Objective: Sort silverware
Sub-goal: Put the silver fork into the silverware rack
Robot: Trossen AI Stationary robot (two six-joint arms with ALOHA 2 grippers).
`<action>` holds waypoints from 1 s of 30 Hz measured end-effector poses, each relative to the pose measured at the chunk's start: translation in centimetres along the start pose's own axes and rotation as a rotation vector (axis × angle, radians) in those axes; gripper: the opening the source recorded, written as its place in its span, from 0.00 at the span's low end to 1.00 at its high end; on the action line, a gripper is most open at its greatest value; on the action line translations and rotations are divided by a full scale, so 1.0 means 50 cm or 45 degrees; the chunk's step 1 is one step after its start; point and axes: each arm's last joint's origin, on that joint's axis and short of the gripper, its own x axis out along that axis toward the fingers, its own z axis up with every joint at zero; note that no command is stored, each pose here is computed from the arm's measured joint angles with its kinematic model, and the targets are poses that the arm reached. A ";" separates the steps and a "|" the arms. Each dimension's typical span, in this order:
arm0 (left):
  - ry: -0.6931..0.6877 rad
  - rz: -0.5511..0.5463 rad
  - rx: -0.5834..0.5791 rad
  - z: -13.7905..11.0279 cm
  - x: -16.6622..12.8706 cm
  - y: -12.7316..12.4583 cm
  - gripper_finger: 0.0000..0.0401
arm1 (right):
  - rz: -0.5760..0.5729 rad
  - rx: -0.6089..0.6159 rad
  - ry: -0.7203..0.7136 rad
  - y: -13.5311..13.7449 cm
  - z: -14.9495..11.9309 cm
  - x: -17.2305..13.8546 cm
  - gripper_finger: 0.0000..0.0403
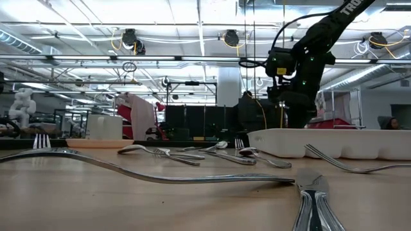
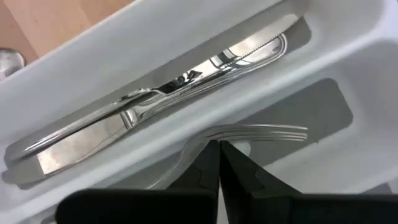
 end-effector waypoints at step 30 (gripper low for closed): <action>-0.001 0.000 -0.002 0.000 0.000 0.000 0.31 | 0.020 0.006 0.008 -0.001 -0.002 0.030 0.00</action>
